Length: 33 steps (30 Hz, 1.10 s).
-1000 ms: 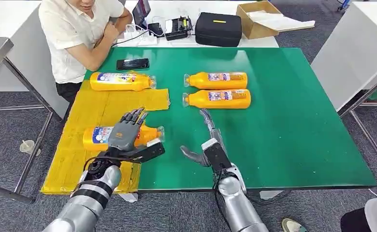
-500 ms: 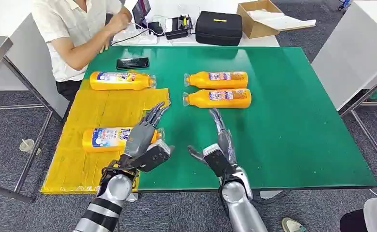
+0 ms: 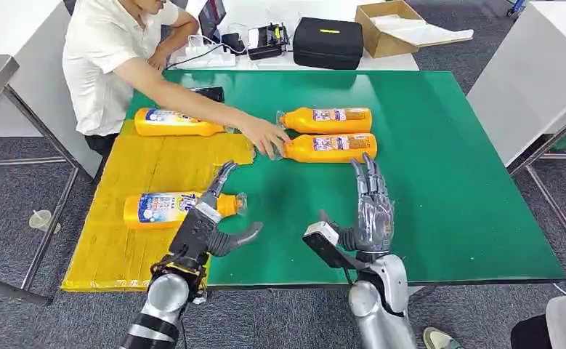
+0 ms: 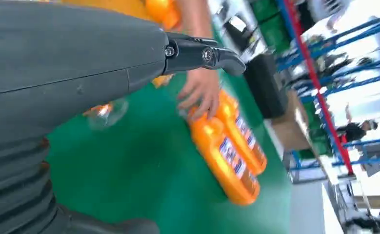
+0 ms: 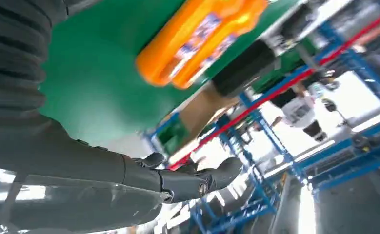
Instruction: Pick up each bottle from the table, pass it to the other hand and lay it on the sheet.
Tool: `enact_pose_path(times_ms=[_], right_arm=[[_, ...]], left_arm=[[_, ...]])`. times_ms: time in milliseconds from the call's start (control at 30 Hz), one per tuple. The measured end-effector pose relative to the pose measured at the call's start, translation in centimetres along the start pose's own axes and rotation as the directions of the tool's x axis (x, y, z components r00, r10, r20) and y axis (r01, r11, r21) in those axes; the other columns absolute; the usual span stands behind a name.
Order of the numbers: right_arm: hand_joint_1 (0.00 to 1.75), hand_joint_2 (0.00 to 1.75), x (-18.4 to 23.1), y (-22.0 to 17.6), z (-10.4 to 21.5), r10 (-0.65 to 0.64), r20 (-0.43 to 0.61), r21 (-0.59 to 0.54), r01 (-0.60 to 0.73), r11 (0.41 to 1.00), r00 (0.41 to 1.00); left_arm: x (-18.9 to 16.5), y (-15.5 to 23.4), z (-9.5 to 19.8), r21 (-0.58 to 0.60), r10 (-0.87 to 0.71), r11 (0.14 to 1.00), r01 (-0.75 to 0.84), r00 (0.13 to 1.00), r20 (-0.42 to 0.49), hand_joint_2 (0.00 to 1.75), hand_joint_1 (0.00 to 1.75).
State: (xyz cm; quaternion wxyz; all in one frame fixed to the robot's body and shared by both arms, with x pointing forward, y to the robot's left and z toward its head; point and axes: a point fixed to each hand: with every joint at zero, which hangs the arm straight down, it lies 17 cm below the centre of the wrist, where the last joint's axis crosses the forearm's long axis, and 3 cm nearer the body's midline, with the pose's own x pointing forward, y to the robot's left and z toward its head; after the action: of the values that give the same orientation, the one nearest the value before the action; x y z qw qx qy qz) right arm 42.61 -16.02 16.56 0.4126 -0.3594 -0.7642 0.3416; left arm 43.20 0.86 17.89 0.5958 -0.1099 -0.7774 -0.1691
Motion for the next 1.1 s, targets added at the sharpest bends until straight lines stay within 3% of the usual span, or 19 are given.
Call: enact_pose_path(times_ms=[167, 400, 700, 1100], right_arm=[[0.00, 1.75, -4.8, 1.3, 1.4, 0.158, -0.075, 0.107, -0.150, 0.983, 0.985], [0.00, 1.75, -11.4, 2.8, 2.2, 0.255, -0.135, 0.245, -0.217, 0.945, 0.957], [0.00, 1.75, -15.6, 4.8, 2.7, 0.246, -0.185, 0.347, -0.171, 0.922, 0.951], [0.00, 1.75, -16.7, 8.1, 3.5, 0.212, -0.208, 0.443, -0.101, 0.891, 0.955]], left_arm=[[-1.3, -2.2, 1.4, -0.043, 0.120, 0.991, -0.123, 0.991, -0.062, 1.75, 0.00], [-0.6, -5.6, 2.6, -0.153, 0.239, 0.956, -0.249, 0.968, -0.082, 1.75, 0.00], [0.0, -6.4, 2.5, -0.171, 0.191, 0.966, -0.196, 0.980, -0.045, 1.75, 0.00], [-0.1, -7.5, 2.5, -0.199, 0.113, 0.973, -0.118, 0.993, -0.035, 1.75, 0.00]])
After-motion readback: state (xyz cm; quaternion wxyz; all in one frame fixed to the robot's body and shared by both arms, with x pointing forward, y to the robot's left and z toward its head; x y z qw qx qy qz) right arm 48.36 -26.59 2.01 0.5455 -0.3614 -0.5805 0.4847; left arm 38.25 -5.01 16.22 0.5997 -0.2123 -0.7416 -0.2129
